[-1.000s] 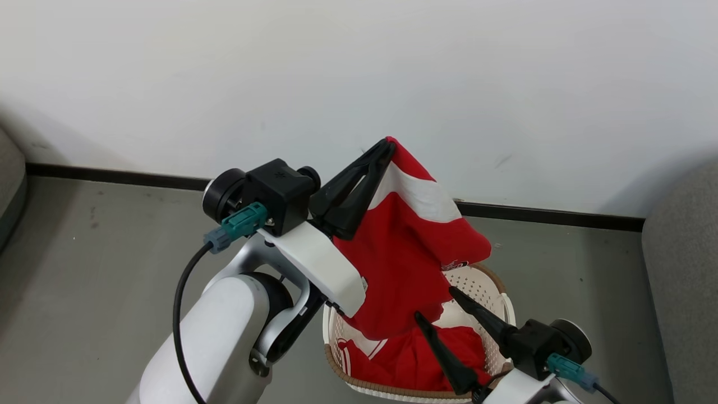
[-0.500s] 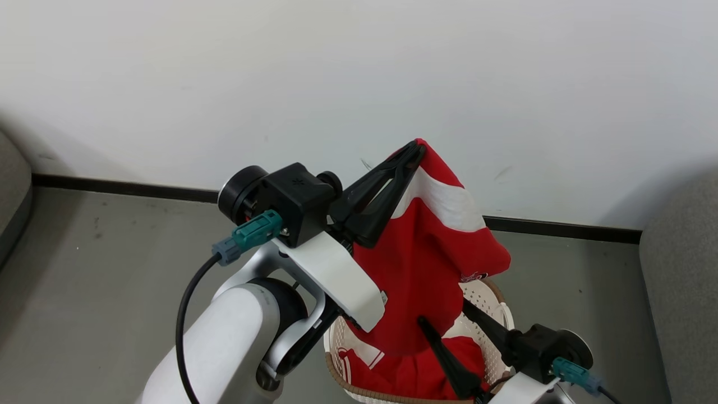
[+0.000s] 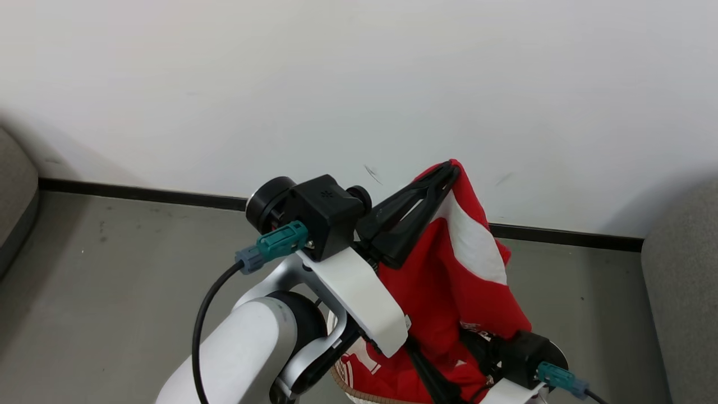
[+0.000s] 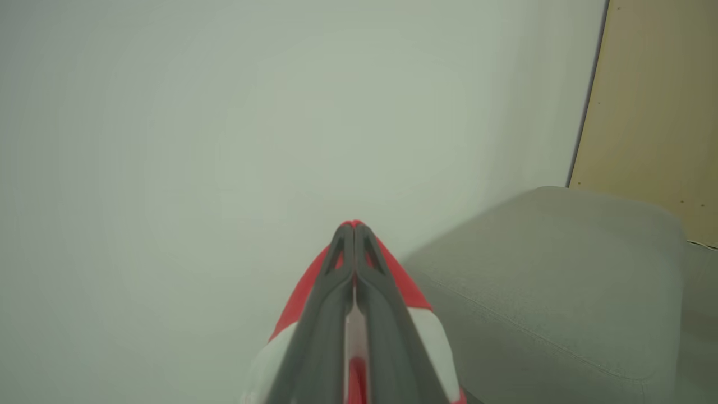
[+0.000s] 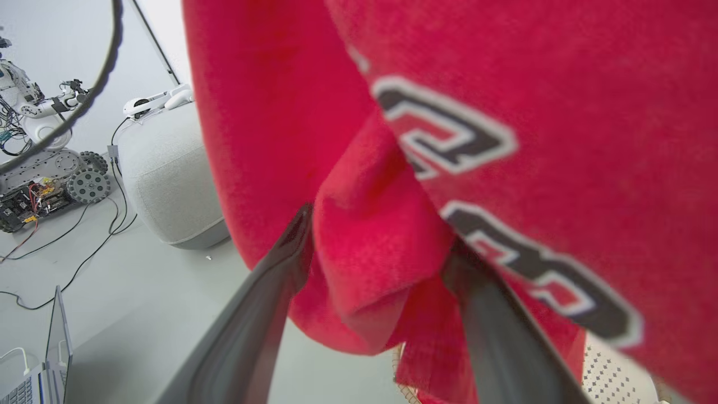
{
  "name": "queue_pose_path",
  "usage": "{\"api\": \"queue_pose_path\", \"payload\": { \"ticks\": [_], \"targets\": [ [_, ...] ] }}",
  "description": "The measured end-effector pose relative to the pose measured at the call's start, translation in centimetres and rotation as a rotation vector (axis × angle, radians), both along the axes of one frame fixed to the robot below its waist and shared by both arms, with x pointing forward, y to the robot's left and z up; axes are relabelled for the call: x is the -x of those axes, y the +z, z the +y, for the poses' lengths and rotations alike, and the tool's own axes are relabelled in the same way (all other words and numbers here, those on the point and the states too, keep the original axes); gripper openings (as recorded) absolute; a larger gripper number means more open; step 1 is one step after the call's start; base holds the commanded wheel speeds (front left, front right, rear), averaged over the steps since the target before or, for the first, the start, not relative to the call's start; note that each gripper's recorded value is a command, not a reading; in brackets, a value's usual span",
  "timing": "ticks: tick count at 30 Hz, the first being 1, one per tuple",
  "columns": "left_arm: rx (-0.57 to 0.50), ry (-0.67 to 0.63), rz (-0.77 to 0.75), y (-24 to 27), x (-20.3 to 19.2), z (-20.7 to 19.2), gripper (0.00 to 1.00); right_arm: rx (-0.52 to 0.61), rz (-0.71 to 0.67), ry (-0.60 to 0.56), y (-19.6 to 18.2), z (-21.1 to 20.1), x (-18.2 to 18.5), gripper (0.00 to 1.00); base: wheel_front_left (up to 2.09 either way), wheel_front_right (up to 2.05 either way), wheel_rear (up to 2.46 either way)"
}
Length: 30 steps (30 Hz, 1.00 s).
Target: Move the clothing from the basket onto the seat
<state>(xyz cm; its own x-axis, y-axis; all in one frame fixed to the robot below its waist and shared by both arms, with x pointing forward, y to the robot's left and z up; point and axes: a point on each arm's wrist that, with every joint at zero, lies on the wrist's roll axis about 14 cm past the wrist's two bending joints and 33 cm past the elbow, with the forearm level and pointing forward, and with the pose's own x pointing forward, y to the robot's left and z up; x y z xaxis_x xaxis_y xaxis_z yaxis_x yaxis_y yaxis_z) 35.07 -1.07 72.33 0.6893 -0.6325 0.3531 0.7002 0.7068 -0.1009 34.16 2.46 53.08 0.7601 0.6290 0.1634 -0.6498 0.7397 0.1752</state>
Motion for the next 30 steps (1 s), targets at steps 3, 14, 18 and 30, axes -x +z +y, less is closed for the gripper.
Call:
{"api": "queue_pose_path", "payload": {
  "ticks": [3, 14, 18, 30],
  "targets": [
    [0.007, -0.028, 0.017, 0.0, 0.5, -0.4, 0.0, -0.012, 0.003, 0.01, 0.2, 0.3, 0.1, 1.0, 0.0, 0.0, 0.0],
    [0.022, -0.053, 0.078, -1.0, 1.2, -0.9, 0.0, -0.037, -0.009, 0.054, 1.1, 1.6, 0.4, 0.0, 0.0, 0.0, 0.0],
    [0.037, -0.063, 0.116, -1.6, 0.9, -1.0, 0.0, -0.052, 0.006, 0.06, 0.9, 1.7, 0.5, 0.0, 0.0, 0.0, 0.0],
    [0.04, -0.028, 0.286, -6.2, -1.2, -0.9, 0.2, -0.085, 0.007, 0.063, 1.5, 1.7, 0.3, 0.0, 0.0, 0.0, 0.0]
  ]
}}
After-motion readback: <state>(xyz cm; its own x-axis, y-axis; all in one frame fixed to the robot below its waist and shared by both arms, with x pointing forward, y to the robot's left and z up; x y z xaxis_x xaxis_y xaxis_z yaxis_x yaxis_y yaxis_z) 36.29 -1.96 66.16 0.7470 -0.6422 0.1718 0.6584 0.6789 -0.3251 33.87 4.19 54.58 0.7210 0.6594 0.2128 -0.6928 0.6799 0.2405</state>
